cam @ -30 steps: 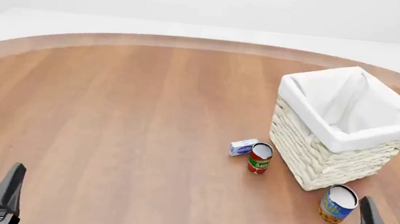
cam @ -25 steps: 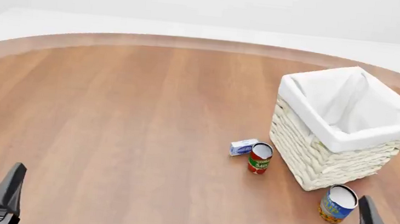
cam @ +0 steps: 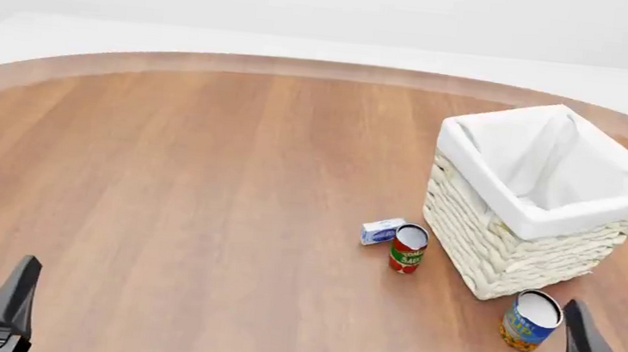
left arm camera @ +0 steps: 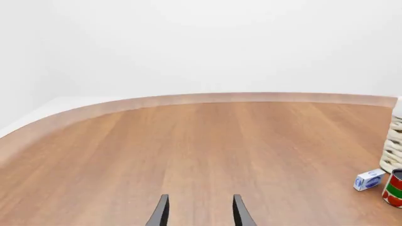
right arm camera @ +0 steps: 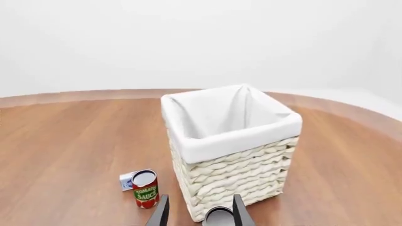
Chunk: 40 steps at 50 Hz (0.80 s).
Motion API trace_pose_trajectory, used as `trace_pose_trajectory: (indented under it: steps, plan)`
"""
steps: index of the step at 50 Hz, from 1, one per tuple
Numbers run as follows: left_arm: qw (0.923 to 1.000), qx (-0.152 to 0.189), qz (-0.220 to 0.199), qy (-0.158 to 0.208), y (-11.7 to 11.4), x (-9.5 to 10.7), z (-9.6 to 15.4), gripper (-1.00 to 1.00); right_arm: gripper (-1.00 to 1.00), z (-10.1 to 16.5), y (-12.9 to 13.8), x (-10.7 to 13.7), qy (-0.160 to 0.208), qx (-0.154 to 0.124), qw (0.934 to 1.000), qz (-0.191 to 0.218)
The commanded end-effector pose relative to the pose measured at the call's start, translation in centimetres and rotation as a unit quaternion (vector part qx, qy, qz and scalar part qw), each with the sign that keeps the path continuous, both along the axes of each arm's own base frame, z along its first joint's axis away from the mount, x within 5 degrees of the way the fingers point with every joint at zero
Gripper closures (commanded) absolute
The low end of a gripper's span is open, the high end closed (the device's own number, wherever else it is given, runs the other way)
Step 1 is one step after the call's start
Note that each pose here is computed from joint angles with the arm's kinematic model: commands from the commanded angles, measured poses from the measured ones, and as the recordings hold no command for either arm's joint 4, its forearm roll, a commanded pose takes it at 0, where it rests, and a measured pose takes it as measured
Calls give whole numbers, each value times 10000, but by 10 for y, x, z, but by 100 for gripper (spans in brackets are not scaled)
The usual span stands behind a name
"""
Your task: Pick up the alphabet soup and the cream cheese box, and put them in the basket.
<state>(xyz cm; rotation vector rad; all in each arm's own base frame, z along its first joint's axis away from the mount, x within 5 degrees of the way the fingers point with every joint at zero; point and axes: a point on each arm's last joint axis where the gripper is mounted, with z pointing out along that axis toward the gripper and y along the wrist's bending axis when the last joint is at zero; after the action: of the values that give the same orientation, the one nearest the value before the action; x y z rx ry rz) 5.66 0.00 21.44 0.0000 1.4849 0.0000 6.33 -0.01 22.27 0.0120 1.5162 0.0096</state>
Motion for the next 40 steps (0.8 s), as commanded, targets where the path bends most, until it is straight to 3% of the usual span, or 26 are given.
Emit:
trace_pose_trajectory:
  steps: [1, 3, 5, 8, 11, 13, 14, 25, 28, 40]
  plan:
    - [10000, 0, 0, 0, 0, 0, 0, -100, -100, 22, -2, 10, 197, 275, 9993, -137]
    - [10000, 0, 0, 0, 0, 0, 0, -100, -100, 24, -2, 13, 220, 141, 9996, -128]
    - [10000, 0, 0, 0, 0, 0, 0, -100, -100, 27, -3, 21, 363, 220, 9990, -161]
    - [10000, 0, 0, 0, 0, 0, 0, -100, -100, 36, -1, 22, 314, -24, 9995, -70]
    - [10000, 0, 0, 0, 0, 0, 0, -100, -100, 47, -1, 29, 423, 6, 9991, -41]
    - [10000, 0, 0, 0, 0, 0, 0, -100, -100, 43, -3, 46, 824, -398, 9957, -114]
    - [10000, 0, 0, 0, 0, 0, 0, -100, -100, 52, -1, 43, 702, -223, 9973, -55]
    - [10000, 0, 0, 0, 0, 0, 0, -100, -100, 81, 6, 50, 792, -514, 9952, 272]
    - [10000, 0, 0, 0, 0, 0, 0, -100, -100, 90, 7, 55, 873, -377, 9949, 321]
    - [10000, 0, 0, 0, 0, 0, 0, -100, -100, 128, 14, 64, 852, -457, 9937, 569]
